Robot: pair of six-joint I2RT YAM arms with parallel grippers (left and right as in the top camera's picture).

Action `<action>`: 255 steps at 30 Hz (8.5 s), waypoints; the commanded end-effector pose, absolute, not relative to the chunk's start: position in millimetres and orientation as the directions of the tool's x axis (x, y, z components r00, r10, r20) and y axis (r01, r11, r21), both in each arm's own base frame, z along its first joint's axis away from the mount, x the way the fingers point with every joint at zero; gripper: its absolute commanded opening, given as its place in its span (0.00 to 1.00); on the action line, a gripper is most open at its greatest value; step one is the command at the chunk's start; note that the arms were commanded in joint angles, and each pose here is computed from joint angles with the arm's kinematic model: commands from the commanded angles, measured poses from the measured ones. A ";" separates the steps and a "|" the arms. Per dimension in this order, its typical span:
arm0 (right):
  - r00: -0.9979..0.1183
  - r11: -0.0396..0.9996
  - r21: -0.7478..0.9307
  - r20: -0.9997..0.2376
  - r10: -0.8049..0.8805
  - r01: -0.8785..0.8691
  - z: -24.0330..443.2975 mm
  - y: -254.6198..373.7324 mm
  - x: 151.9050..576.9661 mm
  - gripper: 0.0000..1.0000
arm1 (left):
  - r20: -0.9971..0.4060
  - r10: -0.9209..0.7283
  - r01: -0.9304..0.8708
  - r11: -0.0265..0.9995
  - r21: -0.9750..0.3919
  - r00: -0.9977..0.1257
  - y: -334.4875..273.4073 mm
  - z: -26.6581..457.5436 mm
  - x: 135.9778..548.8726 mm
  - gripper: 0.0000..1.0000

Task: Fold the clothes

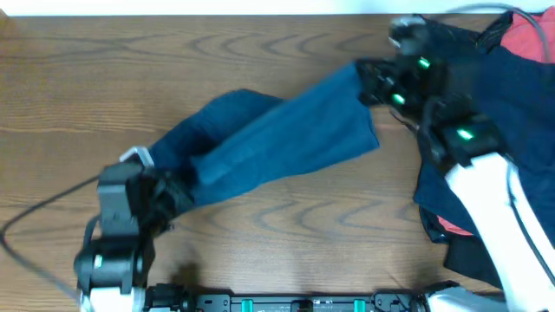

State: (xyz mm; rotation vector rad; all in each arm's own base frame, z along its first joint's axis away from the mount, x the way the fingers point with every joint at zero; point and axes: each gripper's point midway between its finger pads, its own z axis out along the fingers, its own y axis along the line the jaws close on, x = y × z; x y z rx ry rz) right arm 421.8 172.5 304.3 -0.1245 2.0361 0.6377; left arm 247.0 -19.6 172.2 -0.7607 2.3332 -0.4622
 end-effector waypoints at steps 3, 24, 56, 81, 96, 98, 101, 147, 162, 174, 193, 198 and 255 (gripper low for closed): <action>-0.527 0.902 0.299 -0.844 0.098 -0.312 254.2 192.4 467.3 0.01 | -0.482 -0.678 -0.586 0.730 -0.351 -0.556 25.6 134.1 284.0 0.12; -0.802 0.927 0.296 -0.597 -0.010 -0.232 128.2 192.8 447.0 0.99 | -0.279 -0.827 -0.771 0.559 -0.306 -0.488 81.3 51.7 298.4 0.83; -0.771 0.783 0.295 -0.543 -0.333 -0.547 99.6 281.5 383.4 0.01 | -0.102 -0.601 -0.482 0.720 -0.500 -0.793 9.0 109.1 288.8 0.06; -0.751 0.634 0.418 -0.478 -0.456 -0.651 46.3 412.4 287.8 0.35 | -0.334 -0.576 -0.315 0.747 -0.586 -0.746 0.1 192.2 289.1 0.06; -0.971 0.944 0.230 -0.038 -0.234 -0.237 21.3 175.8 309.1 0.18 | -0.319 -0.589 -0.318 0.729 -0.606 -0.742 -8.3 194.4 293.0 0.06; -0.971 0.940 0.248 -0.004 -0.240 -0.233 5.6 176.6 297.0 0.15 | -0.306 -0.574 -0.303 0.728 -0.614 -0.759 -20.3 194.7 292.6 0.06; -0.965 0.925 0.288 0.009 -0.262 -0.248 -10.5 185.5 281.5 0.14 | -0.289 -0.545 -0.275 0.729 -0.627 -0.787 -41.4 195.6 291.7 0.06; -0.984 0.989 0.008 -0.093 0.150 0.149 64.4 92.1 283.0 0.20 | -0.318 -0.118 0.124 0.752 -0.647 -0.941 -283.1 142.2 292.0 0.61; -0.975 0.910 0.350 -0.097 -0.202 -0.223 82.8 183.1 249.1 0.22 | -0.461 -0.260 -0.056 0.910 -0.410 -0.848 -174.7 102.9 370.8 0.61; -0.935 0.928 0.286 0.189 -0.300 -0.240 6.5 196.2 176.8 0.24 | -0.163 -0.209 -0.170 0.960 -0.223 -0.964 -154.9 1.5 323.5 0.49; -0.958 0.992 0.111 -0.287 -0.028 -0.062 37.6 144.6 376.6 0.37 | 0.310 -0.369 -0.432 0.886 -0.166 -0.876 -155.1 30.6 213.3 0.73; -0.962 0.991 0.105 -0.269 -0.047 -0.078 71.1 151.7 378.8 0.44 | 0.004 -0.282 -0.274 0.927 -0.255 -0.959 -140.9 70.4 251.6 0.93; -0.957 0.996 0.065 -0.287 -0.045 -0.066 174.6 120.1 316.3 0.71 | -0.222 -0.956 -0.796 0.282 -0.535 -0.189 249.5 64.1 317.4 0.06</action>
